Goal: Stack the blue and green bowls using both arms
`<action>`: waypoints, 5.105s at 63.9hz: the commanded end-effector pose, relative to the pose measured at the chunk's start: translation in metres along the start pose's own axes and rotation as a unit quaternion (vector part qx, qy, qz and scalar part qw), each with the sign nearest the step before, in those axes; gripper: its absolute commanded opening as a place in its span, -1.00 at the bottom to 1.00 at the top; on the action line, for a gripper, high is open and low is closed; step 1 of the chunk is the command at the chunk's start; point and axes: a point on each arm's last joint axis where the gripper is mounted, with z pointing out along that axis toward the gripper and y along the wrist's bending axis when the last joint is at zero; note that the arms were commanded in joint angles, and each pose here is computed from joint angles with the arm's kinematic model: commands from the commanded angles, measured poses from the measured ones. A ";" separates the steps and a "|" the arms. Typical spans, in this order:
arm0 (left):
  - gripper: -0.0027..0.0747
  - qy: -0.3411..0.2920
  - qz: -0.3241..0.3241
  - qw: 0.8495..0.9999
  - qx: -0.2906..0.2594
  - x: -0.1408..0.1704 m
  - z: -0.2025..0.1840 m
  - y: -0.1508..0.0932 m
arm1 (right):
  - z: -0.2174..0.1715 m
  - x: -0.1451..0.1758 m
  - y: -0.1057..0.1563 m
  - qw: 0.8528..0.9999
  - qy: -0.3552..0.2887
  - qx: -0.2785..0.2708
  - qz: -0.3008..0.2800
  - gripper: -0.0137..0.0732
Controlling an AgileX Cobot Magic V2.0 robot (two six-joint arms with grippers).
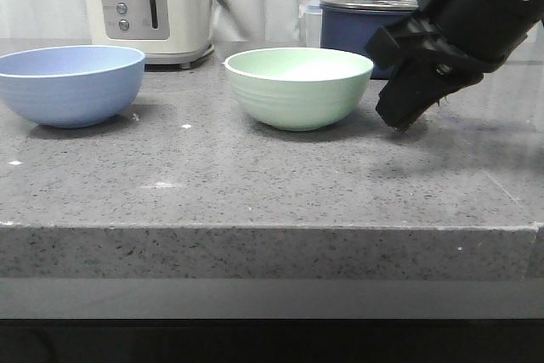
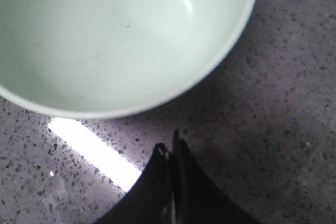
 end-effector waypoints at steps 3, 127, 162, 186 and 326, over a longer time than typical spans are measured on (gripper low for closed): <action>0.26 0.004 -0.001 1.000 0.003 -0.027 0.010 -0.002 | -0.016 -0.016 0.001 0.999 -0.050 0.009 -0.003 -0.83; -0.98 0.230 0.032 0.966 0.114 -0.119 0.188 -0.065 | -0.016 -0.016 0.001 0.999 -0.050 0.009 -0.003 -0.83; -0.98 0.209 0.103 0.948 0.215 -0.130 0.208 -0.173 | -0.016 -0.016 0.001 0.999 -0.050 0.009 -0.003 -0.83; -0.98 0.227 0.121 0.939 0.230 -0.113 0.222 -0.199 | -0.016 -0.016 0.001 0.999 -0.050 0.009 -0.003 -0.83; -0.03 0.060 0.060 0.994 0.068 -0.022 -0.025 -0.024 | -0.076 -0.012 0.019 0.998 -0.057 -0.026 -0.013 -0.82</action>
